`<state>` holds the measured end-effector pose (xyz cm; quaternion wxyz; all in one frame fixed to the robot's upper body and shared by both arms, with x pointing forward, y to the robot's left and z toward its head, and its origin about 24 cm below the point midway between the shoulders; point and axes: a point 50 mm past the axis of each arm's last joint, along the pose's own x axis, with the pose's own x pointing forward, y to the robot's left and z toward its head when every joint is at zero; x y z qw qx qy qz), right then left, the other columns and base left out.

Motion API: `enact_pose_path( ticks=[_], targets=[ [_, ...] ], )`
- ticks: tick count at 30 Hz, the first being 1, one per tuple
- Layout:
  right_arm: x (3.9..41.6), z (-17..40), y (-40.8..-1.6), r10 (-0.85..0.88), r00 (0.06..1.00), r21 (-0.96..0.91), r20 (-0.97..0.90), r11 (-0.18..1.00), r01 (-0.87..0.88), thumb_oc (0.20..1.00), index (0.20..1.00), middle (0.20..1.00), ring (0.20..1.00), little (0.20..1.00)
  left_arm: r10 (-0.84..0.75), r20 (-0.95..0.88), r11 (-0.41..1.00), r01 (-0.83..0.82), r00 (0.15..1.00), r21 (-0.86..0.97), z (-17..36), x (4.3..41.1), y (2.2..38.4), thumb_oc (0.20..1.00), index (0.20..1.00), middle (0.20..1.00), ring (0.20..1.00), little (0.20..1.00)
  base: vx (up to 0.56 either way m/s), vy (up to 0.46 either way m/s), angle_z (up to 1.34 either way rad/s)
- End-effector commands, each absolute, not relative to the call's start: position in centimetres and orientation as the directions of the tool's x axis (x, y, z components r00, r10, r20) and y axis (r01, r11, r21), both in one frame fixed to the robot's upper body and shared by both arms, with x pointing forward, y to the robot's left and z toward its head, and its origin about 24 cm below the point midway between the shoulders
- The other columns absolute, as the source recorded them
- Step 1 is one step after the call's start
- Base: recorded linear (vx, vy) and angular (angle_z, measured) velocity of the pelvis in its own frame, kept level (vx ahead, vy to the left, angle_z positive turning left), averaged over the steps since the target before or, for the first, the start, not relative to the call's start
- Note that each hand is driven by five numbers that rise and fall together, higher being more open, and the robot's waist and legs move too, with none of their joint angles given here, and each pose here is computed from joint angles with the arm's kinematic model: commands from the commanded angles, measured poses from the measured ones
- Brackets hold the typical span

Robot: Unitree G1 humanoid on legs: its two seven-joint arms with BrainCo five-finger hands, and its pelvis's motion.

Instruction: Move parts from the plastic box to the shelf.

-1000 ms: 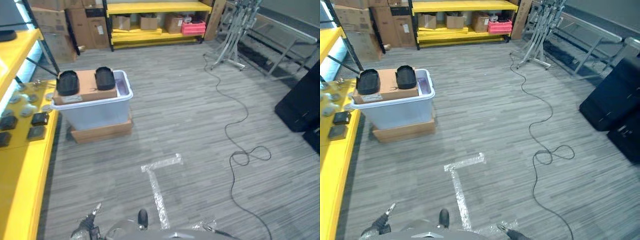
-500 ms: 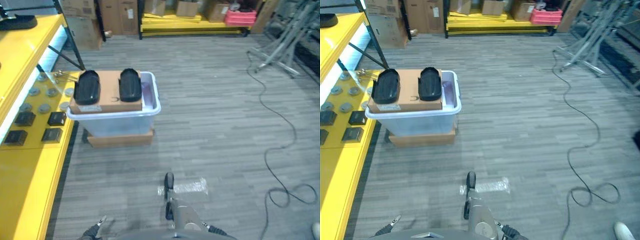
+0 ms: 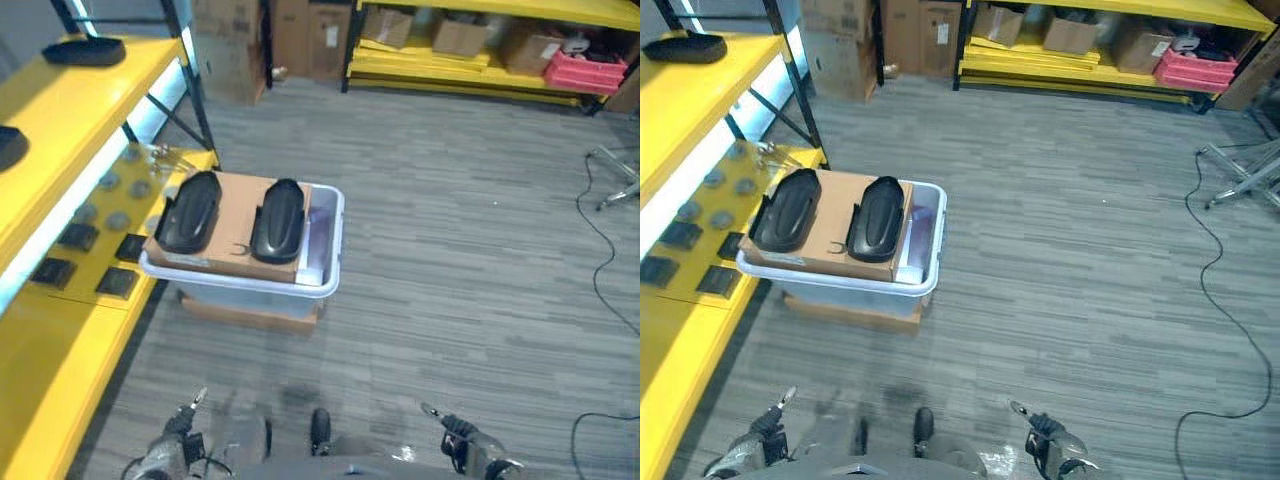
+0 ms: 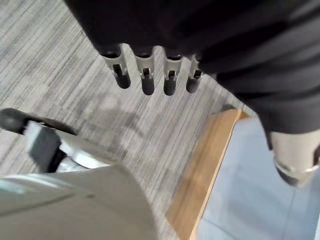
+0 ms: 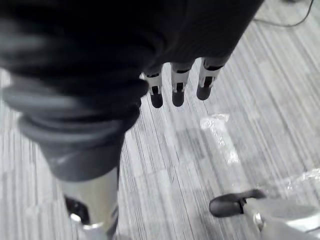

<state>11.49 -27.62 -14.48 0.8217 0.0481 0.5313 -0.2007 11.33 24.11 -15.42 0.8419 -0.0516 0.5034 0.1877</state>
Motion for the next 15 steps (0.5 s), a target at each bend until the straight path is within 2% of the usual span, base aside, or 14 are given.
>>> enact_pose_path(
  ticks=[1,7,15],
  targets=[
    [8.8,-14.9,-28.4,-0.295,0.28,-0.168,-0.914,0.901,0.4,1.0,1.0,1.0,1.0,1.0,0.277,-0.861,0.913,-0.396,0.427,0.098,-15.4,12.0,23.6,1.0,1.0,1.0,1.0,1.0,0.15,0.099,0.2],
    [9.8,-15.2,-27.0,-0.297,0.279,-0.17,-0.913,0.901,0.4,1.0,1.0,1.0,1.0,1.0,0.27,-0.877,0.924,-0.364,0.397,0.119,-15.6,11.7,23.2,1.0,1.0,1.0,1.0,1.0,0.14,0.17,-0.06],
    [8.9,-16.0,-25.0,-0.28,0.248,-0.158,-0.928,0.895,0.417,1.0,1.0,1.0,1.0,1.0,0.244,-0.887,0.95,-0.282,0.391,0.137,-16.0,10.9,22.5,1.0,1.0,1.0,1.0,1.0,0.11,0.115,0.08]
  ],
)
